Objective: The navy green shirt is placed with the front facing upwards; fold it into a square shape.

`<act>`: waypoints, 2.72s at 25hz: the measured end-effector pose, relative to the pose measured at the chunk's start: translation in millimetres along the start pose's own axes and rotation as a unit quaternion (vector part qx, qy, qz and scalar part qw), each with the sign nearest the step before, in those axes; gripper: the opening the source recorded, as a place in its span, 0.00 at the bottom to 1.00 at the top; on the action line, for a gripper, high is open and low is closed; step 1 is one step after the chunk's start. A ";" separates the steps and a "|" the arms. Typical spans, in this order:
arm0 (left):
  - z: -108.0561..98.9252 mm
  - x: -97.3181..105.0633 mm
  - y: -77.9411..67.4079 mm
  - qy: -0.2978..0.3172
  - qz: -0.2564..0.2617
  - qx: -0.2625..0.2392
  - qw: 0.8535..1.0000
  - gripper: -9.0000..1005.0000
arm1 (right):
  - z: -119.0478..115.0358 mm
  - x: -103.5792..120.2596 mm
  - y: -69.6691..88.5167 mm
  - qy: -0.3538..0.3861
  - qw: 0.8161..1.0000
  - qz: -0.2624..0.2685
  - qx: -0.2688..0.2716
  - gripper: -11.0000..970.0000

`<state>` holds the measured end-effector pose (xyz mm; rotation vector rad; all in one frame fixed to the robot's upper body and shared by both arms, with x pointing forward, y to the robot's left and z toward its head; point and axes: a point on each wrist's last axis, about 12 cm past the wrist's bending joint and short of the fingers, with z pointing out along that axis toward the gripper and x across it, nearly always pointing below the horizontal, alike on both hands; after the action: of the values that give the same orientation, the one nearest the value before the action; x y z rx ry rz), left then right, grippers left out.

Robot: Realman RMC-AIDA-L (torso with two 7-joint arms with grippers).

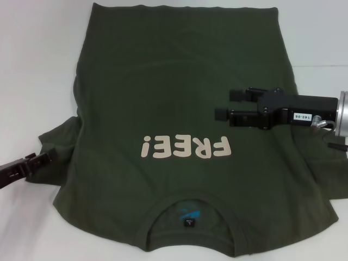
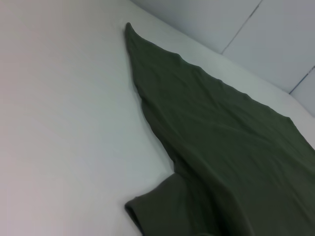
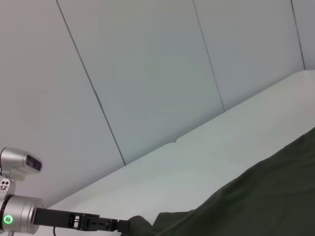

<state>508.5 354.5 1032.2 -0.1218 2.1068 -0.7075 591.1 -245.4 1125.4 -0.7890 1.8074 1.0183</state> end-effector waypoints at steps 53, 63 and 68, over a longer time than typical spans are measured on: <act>15.5 -73.6 16.7 -0.019 0.093 -0.120 0.988 0.01 | 2.0 5.8 1.7 -0.022 1.000 0.022 0.002 0.92; 20.1 -84.0 13.0 -0.025 0.105 -0.120 0.987 0.01 | 1.9 5.8 1.3 -0.022 0.999 0.023 0.003 0.92; 21.4 -84.3 11.0 -0.024 0.107 -0.114 0.987 0.01 | 1.9 5.8 1.3 -0.022 0.999 0.023 0.003 0.92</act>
<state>578.0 382.5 1077.8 -0.0358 2.1109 -0.3322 588.4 -243.7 1120.0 -0.7188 1.7967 1.0504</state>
